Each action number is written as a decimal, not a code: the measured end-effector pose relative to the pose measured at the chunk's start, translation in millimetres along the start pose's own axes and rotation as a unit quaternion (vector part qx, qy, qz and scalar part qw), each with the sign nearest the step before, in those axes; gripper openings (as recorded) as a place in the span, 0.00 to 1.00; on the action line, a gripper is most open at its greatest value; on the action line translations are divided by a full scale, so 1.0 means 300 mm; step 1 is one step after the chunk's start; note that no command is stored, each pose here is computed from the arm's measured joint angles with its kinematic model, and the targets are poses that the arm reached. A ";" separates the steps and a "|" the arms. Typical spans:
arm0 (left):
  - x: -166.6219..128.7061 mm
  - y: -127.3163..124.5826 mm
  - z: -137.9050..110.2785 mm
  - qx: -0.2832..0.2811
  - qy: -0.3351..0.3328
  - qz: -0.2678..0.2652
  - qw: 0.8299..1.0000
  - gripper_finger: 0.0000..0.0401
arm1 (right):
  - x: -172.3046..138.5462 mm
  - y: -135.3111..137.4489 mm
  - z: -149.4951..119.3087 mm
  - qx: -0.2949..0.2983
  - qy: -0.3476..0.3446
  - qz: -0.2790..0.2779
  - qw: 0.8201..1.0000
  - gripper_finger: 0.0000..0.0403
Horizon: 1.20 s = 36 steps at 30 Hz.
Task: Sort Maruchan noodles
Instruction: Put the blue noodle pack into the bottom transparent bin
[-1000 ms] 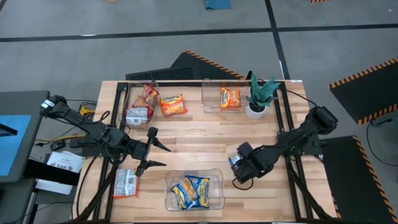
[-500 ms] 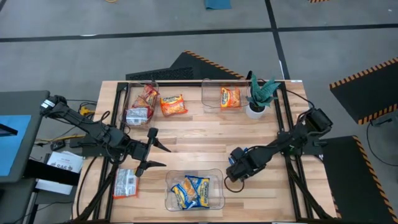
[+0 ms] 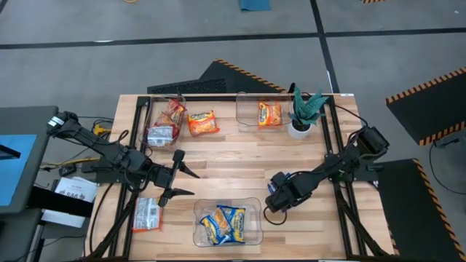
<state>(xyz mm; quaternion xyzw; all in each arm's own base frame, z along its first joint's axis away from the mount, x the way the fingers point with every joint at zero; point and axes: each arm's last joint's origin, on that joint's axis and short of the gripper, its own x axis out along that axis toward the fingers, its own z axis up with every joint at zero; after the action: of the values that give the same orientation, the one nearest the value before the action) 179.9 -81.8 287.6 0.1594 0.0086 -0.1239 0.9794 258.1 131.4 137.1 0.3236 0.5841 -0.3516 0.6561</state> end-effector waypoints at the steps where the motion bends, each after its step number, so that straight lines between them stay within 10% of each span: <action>1: 0.000 0.000 0.000 0.000 0.000 0.000 1.000 0.61 | 0.000 -0.002 0.000 0.001 -0.002 -0.003 1.000 0.53; 9: 0.000 0.000 0.000 0.000 0.001 0.000 1.000 0.61 | -0.048 -0.013 0.001 -0.027 -0.022 -0.042 0.999 0.07; 18: 0.000 0.000 0.001 -0.002 -0.002 0.001 1.000 0.61 | -0.305 -0.052 0.030 -0.045 -0.066 -0.071 0.994 0.07; 24: -0.009 0.002 0.010 -0.001 -0.011 0.001 1.000 0.61 | -0.524 -0.032 0.050 -0.089 -0.176 0.029 0.980 0.07; 36: -0.081 0.008 0.061 -0.013 -0.061 -0.005 0.998 0.61 | -0.487 0.368 0.095 -0.291 -0.237 0.213 0.902 0.07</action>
<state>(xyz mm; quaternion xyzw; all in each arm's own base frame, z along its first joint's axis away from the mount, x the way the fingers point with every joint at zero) 156.5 -79.5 306.9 0.1385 -0.0489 -0.1380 0.9795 355.8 179.7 286.8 0.1423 0.4050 -0.0845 0.8992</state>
